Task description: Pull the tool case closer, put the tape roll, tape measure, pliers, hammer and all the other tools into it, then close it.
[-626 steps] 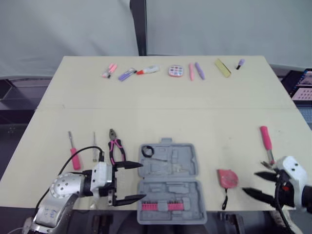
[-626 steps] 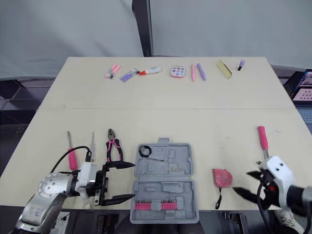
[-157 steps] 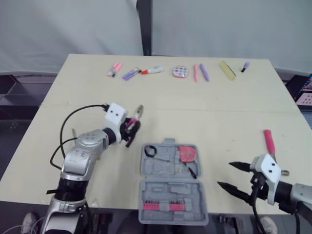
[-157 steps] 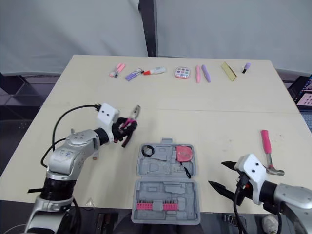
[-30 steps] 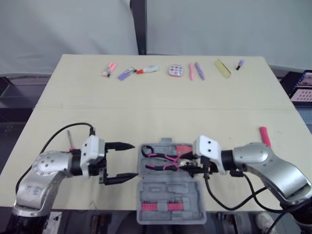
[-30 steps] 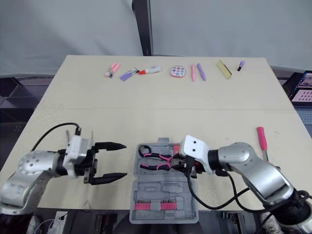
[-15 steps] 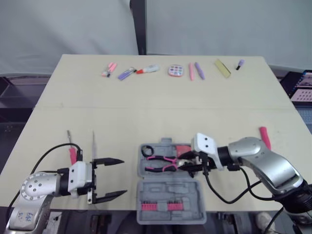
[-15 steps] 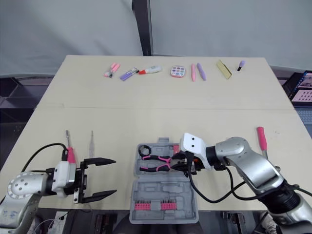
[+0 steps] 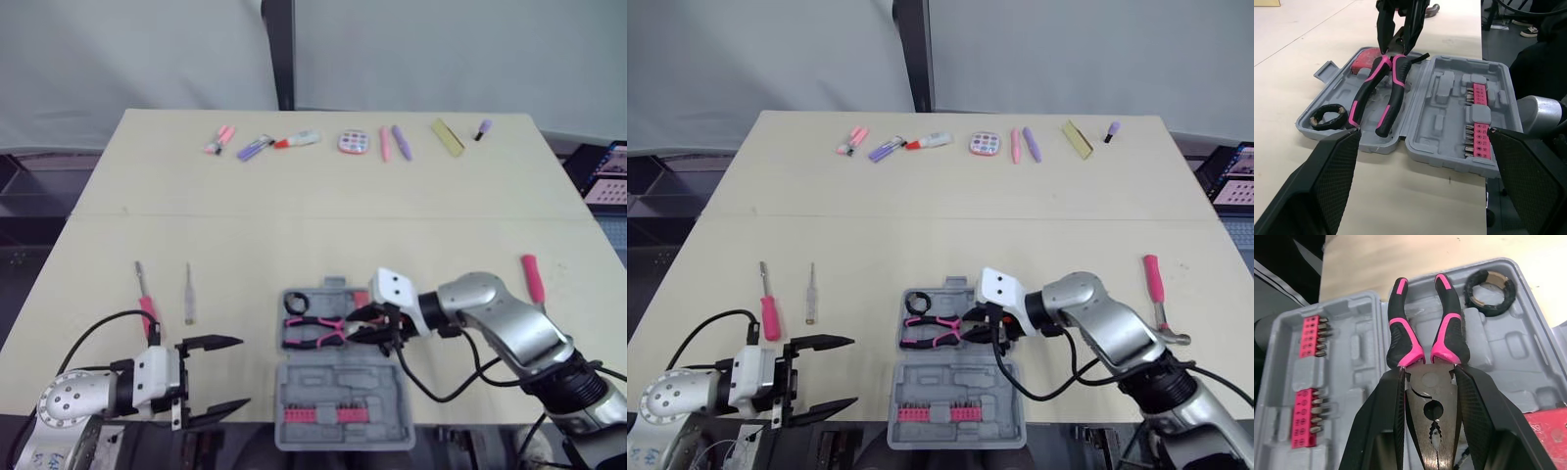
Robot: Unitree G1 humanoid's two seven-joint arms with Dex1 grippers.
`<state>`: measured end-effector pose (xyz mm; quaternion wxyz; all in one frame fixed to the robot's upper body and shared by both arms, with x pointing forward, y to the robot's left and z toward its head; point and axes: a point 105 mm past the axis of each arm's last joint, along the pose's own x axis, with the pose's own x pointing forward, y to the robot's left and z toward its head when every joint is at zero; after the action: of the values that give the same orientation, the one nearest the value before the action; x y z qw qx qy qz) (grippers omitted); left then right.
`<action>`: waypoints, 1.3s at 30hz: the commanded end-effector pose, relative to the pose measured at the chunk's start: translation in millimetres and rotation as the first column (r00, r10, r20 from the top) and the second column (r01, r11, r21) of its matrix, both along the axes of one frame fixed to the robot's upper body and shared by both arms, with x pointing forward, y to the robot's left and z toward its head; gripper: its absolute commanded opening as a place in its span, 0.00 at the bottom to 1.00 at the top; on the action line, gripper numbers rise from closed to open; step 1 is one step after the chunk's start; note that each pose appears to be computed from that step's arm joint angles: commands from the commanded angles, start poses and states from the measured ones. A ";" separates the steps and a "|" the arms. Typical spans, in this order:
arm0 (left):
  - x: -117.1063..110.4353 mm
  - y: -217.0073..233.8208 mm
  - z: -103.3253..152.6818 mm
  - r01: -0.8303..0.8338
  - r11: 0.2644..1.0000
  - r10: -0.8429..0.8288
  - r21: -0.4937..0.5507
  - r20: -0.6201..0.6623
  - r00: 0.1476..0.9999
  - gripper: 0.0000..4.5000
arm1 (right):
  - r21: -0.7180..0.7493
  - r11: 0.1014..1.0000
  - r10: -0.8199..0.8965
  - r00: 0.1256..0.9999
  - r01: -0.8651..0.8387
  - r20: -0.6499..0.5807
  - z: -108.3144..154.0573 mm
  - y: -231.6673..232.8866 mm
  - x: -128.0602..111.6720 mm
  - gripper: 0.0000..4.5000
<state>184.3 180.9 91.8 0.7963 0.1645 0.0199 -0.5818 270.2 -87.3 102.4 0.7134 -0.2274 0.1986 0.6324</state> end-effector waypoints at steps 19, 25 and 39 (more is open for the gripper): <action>-8.2 -4.4 1.6 0.014 1.000 -0.014 0.017 0.020 1.000 0.99 | 0.023 0.997 0.069 0.997 -0.070 0.028 -1.2 13.0 -0.6 0.24; -8.4 -4.3 1.8 0.014 1.000 -0.014 0.019 0.020 1.000 0.99 | 0.017 0.997 0.068 0.997 -0.069 0.030 -5.2 12.4 0.9 0.24; -9.5 -5.9 0.8 0.017 1.000 -0.017 0.018 0.016 1.000 1.00 | 0.013 0.997 0.080 0.996 -0.080 0.043 -8.1 11.2 2.6 0.55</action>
<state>177.3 178.6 90.3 0.7968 0.1663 0.0226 -0.5805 274.7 -79.6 88.2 0.6989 -0.2397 0.1873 0.6473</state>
